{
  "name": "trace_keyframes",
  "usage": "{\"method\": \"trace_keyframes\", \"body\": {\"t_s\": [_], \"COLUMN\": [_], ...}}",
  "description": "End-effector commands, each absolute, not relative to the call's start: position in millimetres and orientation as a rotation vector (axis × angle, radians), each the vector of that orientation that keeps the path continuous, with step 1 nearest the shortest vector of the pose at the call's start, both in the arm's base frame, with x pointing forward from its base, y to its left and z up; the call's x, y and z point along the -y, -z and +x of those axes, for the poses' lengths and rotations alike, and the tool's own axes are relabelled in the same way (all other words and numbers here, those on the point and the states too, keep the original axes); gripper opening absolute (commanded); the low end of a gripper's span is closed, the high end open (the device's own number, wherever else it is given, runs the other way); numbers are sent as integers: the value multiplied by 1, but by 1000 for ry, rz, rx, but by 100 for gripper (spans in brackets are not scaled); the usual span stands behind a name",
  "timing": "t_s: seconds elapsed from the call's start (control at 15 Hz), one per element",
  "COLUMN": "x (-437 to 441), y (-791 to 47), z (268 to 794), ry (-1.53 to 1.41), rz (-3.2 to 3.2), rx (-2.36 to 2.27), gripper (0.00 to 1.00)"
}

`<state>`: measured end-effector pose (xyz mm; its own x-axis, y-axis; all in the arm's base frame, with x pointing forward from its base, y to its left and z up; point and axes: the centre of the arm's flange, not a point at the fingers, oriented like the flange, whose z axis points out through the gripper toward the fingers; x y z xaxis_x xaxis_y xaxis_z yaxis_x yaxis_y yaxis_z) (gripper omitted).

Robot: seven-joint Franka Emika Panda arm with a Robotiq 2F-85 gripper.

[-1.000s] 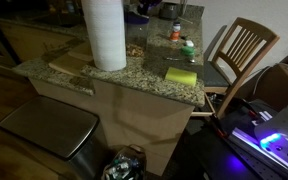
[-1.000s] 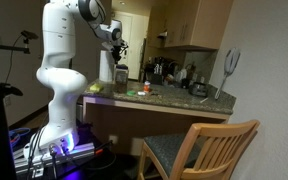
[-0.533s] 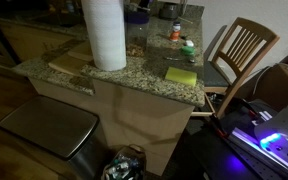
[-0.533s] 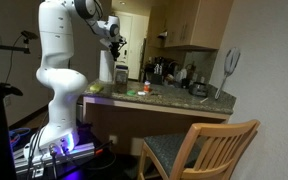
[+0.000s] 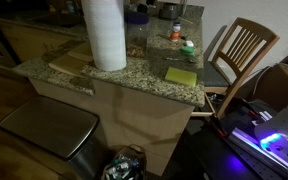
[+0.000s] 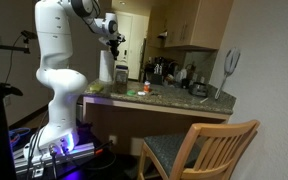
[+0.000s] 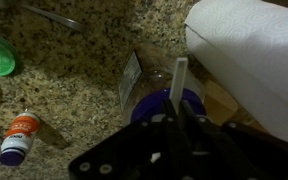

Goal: Put the white spoon on top of the clear container with the blue lid

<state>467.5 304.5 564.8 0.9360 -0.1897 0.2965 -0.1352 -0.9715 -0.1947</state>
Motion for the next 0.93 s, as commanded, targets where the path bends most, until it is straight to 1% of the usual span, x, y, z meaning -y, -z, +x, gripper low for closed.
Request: {"method": "trace_keyframes", "body": {"t_s": [0.0, 0.13, 0.2, 0.33, 0.4, 0.47, 0.67, 0.87], "x": [-306, -310, -307, -310, -310, -308, -312, -317], "y": [-577, -585, -573, -579, -580, -589, -588, -568], "z": [460, 457, 460, 457, 457, 458, 492, 526], "ry": [435, 368, 423, 402, 401, 402, 416, 411], "rz": [-2935, -2932, -2927, -2929, -2928, -2922, -2910, -2932], "rx": [-344, -391, -346, -367, -369, -360, -401, -448], "gripper": [3, 3, 11, 11, 3, 3, 3, 3]}}
